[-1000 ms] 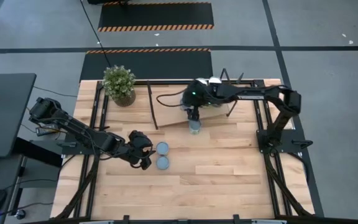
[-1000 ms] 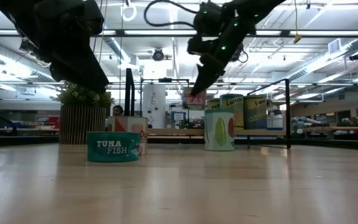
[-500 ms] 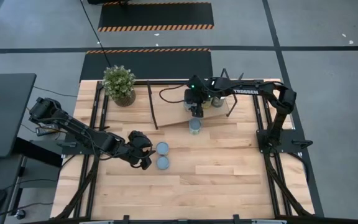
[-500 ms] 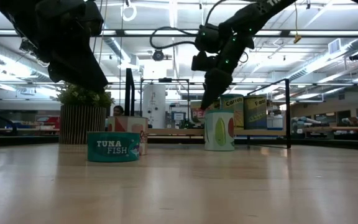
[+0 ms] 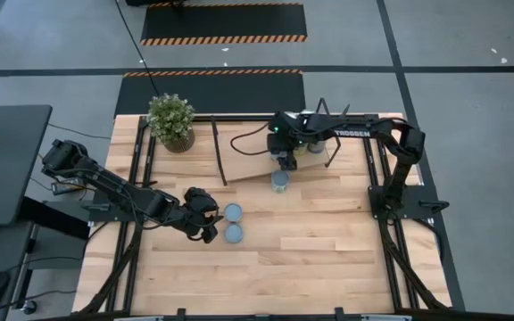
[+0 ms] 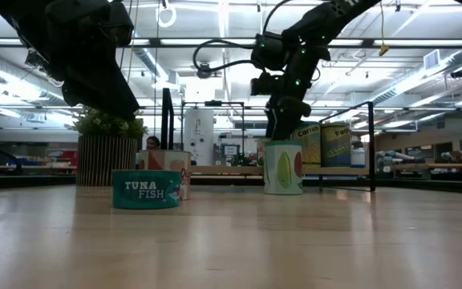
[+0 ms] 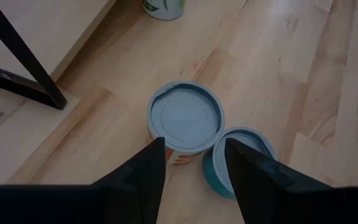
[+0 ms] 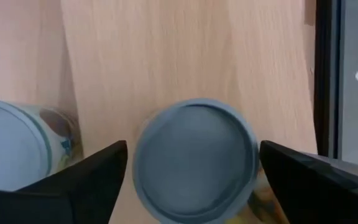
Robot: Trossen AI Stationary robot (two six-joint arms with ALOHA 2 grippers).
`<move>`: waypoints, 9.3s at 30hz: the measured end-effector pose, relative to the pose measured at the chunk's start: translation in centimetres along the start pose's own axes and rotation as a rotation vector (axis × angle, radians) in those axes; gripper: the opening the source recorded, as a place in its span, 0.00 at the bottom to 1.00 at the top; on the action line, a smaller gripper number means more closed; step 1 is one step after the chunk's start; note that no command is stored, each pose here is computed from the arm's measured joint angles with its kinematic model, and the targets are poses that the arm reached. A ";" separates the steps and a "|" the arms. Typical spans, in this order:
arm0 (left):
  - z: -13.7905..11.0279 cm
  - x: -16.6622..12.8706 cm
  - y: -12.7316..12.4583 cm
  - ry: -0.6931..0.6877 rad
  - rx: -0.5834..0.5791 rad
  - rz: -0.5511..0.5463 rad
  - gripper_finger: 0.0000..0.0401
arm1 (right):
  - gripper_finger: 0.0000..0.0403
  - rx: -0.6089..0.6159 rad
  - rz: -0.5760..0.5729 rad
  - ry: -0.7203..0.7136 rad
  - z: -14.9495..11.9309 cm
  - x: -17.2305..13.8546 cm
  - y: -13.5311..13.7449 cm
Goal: Pick and place cans onto a shelf
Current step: Put the canned green peas can on the shelf, then put the canned tomato can on the shelf
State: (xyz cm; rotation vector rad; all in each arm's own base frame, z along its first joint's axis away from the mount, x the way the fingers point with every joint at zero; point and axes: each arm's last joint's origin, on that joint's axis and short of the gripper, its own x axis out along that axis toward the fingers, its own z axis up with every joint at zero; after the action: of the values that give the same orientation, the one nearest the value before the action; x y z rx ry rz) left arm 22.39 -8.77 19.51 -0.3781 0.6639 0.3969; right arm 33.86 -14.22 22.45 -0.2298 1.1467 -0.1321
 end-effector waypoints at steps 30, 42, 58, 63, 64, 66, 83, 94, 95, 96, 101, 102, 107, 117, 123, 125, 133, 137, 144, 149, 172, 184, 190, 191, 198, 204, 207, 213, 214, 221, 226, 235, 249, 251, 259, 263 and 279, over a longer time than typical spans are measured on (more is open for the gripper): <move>0.0 0.0 0.0 0.007 0.000 -0.009 0.43 | 0.93 -0.226 -0.189 0.174 2.2 -2.7 2.8; -0.5 0.0 0.2 0.082 0.020 -0.011 0.43 | 0.93 0.048 0.039 -0.222 8.0 -6.3 8.9; -3.0 4.9 1.6 0.235 0.129 0.202 0.43 | 0.93 0.162 0.128 -0.335 7.4 -4.1 17.7; -2.5 6.6 1.8 0.183 0.112 0.205 0.43 | 0.93 0.149 0.142 -0.327 7.2 -4.4 19.0; -2.3 6.9 1.6 0.155 0.108 0.188 0.43 | 0.93 0.145 0.144 -0.326 7.2 -4.5 19.2; -1.8 7.6 1.3 0.103 0.113 0.146 0.43 | 0.93 0.140 0.141 -0.321 7.1 -4.5 19.5; 0.1 7.6 0.3 0.023 0.120 -0.040 0.43 | 0.93 -0.026 0.218 -0.231 5.3 -3.0 19.9; 1.2 2.4 1.2 0.057 0.106 -0.023 0.43 | 0.94 -0.221 0.287 -0.273 5.2 -2.3 18.6; 1.2 2.0 1.3 0.060 0.095 -0.022 0.43 | 0.94 -0.221 0.287 -0.277 5.2 -2.3 18.4; 1.3 1.6 1.5 0.065 0.086 -0.018 0.43 | 0.94 -0.219 0.288 -0.283 5.3 -2.2 18.2; 1.8 -0.8 2.6 0.080 0.021 -0.014 0.43 | 0.94 -0.232 0.294 -0.347 5.9 -2.4 17.6; 2.0 -1.2 2.7 0.073 0.007 -0.022 0.43 | 0.94 -0.243 0.294 -0.359 6.0 -2.5 17.6; 2.8 -3.1 3.2 0.020 -0.037 -0.071 0.43 | 0.94 -0.256 0.295 -0.379 7.5 -2.5 17.6; 3.3 -5.3 4.3 -0.004 -0.107 -0.105 0.43 | 0.94 -0.359 0.332 -0.237 11.4 -0.1 18.3; 3.6 -6.0 4.5 -0.028 -0.127 -0.129 0.43 | 0.94 -0.485 0.328 -0.109 11.3 1.9 19.0; 3.6 -6.1 4.5 -0.029 -0.126 -0.129 0.43 | 0.94 -0.509 0.332 -0.096 11.1 2.4 19.2; 3.5 -6.0 4.5 -0.025 -0.121 -0.125 0.43 | 0.94 -0.538 0.344 -0.040 10.2 3.0 19.1; 3.4 -6.0 4.6 -0.013 -0.114 -0.114 0.43 | 0.93 -0.567 0.345 -0.028 9.7 3.5 19.2; 3.2 -6.0 4.8 0.001 -0.104 -0.100 0.43 | 0.85 -0.575 0.336 -0.038 9.2 4.4 19.4; 3.3 -6.0 4.7 -0.008 -0.111 -0.109 0.43 | 0.77 -0.520 0.337 -0.017 8.9 4.5 19.4; 3.5 -6.0 4.7 -0.030 -0.099 -0.103 0.43 | 0.77 -0.064 0.100 -0.006 11.5 -2.4 0.2; 3.5 -6.0 4.7 -0.047 -0.146 -0.085 0.43 | 0.77 -0.017 0.079 0.061 6.0 2.0 -6.7; 3.5 -6.0 4.7 -0.047 -0.148 -0.085 0.43 | 0.78 -0.072 -0.019 0.071 5.9 3.0 -6.6; 3.5 -6.0 4.7 -0.047 -0.150 -0.085 0.43 | 0.78 -0.070 -0.027 0.085 5.8 3.1 -6.6; 3.5 -6.0 4.7 -0.048 -0.153 -0.083 0.43 | 0.88 -0.056 0.005 0.139 5.1 3.1 -6.6; 3.5 -6.0 4.7 -0.054 -0.151 -0.077 0.43 | 0.90 -0.057 -0.041 0.177 5.1 2.8 -6.7; 3.5 -6.0 4.7 -0.053 -0.149 -0.076 0.43 | 0.90 -0.043 -0.056 0.142 6.1 2.0 -6.6; 3.5 -6.1 4.7 -0.054 -0.148 -0.077 0.43 | 0.90 -0.033 -0.086 0.024 8.2 0.8 -6.0; 3.5 -6.1 4.7 -0.054 -0.147 -0.077 0.43 | 0.90 -0.027 -0.093 0.010 8.4 0.8 -6.0; 3.5 -6.1 4.7 -0.054 -0.151 -0.077 0.43 | 0.88 0.048 -0.207 0.005 7.8 2.7 -6.6; 3.5 -6.0 4.7 -0.054 -0.152 -0.077 0.43 | 0.87 0.041 -0.196 0.083 7.1 2.8 -6.2; 3.6 -6.0 4.8 -0.072 -0.148 -0.058 0.43 | 0.87 0.086 -0.233 0.186 6.3 2.7 -5.9; 3.6 -6.0 4.8 -0.075 -0.149 -0.055 0.43 | 0.87 0.231 -0.126 0.057 7.5 1.5 -6.2; 3.6 -6.0 4.8 -0.075 -0.149 -0.055 0.43 | 0.87 0.264 -0.138 0.058 7.1 1.6 -7.0; 3.6 -6.0 4.8 -0.075 -0.152 -0.055 0.43 | 0.87 0.415 -0.119 -0.033 6.1 1.8 -9.6; 3.6 -6.0 4.8 -0.075 -0.155 -0.056 0.43 | 0.87 0.490 -0.111 0.004 5.3 1.8 -10.2; 3.5 -6.0 4.8 -0.070 -0.131 -0.049 0.43 | 0.87 0.511 -0.052 0.157 4.4 1.5 -8.9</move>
State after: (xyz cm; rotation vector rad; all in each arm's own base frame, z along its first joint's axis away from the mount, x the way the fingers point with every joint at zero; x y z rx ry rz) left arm 17.60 -4.39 25.02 -0.5017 0.5606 0.4060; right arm 38.62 -22.64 25.02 0.2082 1.2234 -0.4885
